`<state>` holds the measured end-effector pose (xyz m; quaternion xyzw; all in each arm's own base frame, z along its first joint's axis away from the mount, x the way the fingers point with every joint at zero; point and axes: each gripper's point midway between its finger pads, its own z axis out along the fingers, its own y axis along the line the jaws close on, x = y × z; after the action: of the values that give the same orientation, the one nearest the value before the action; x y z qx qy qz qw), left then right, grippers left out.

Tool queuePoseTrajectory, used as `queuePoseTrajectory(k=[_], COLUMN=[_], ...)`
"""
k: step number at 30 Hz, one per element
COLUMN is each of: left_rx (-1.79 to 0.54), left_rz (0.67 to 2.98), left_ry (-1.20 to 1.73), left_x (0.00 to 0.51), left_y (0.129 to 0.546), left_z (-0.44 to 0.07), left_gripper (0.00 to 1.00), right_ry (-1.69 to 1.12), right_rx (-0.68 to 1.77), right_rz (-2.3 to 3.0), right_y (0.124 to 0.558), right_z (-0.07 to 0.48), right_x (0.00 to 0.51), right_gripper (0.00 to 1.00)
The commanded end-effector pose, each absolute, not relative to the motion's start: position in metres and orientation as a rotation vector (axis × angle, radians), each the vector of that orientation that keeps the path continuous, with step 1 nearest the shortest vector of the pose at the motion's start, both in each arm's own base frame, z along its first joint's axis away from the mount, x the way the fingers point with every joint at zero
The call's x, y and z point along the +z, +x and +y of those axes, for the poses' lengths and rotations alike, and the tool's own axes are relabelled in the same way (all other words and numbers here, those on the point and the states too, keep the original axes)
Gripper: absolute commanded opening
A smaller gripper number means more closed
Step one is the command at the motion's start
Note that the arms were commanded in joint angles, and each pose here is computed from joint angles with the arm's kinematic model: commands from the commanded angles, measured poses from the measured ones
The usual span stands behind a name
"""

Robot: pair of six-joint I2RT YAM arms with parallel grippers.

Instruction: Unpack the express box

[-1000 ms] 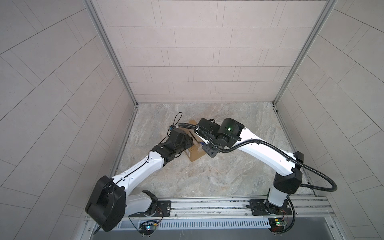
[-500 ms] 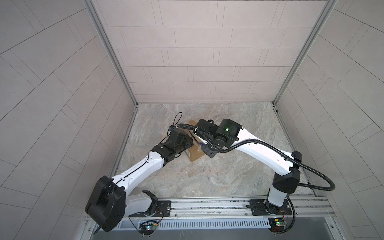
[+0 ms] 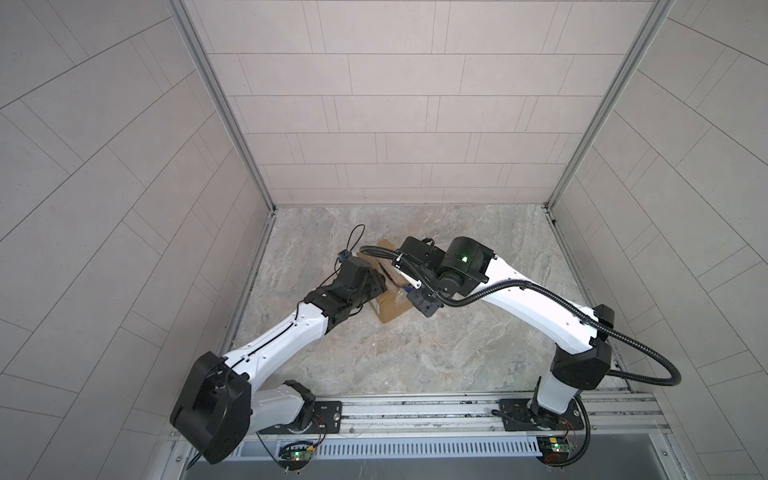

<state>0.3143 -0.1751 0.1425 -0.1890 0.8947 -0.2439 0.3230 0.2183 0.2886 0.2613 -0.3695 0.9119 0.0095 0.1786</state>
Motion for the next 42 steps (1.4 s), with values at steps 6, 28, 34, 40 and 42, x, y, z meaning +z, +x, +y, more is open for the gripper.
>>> queuePoseTrajectory(k=[6,28,34,40,42], left_rx=[-0.516,-0.596,-0.644,-0.628,-0.609], left_rz=[2.426,2.338,2.256,2.211,2.211], left_ry=[-0.518,-0.456,-0.372,-0.314,-0.299], left_x=[0.119,0.154,0.192,0.211,0.210], left_y=[0.301,0.312,0.319,0.321,0.322], left_z=[-0.159,-0.169,-0.174,-0.164,-0.153], left_gripper=[0.65,0.71,0.79,0.83,0.83], right_ry=[-1.098,-0.869,-0.672,-0.514,-0.454], right_rx=[0.132,0.156,0.220,0.279,0.311], right_rz=[2.647,2.389,2.327,2.362,2.367], right_y=[0.202,0.236,0.241,0.229,0.224], right_z=[0.307,0.292,0.263,0.232,0.223], right_x=[0.242,0.301,0.313,0.294,0.284], right_gripper=[0.00,0.00,0.00,0.00,0.00])
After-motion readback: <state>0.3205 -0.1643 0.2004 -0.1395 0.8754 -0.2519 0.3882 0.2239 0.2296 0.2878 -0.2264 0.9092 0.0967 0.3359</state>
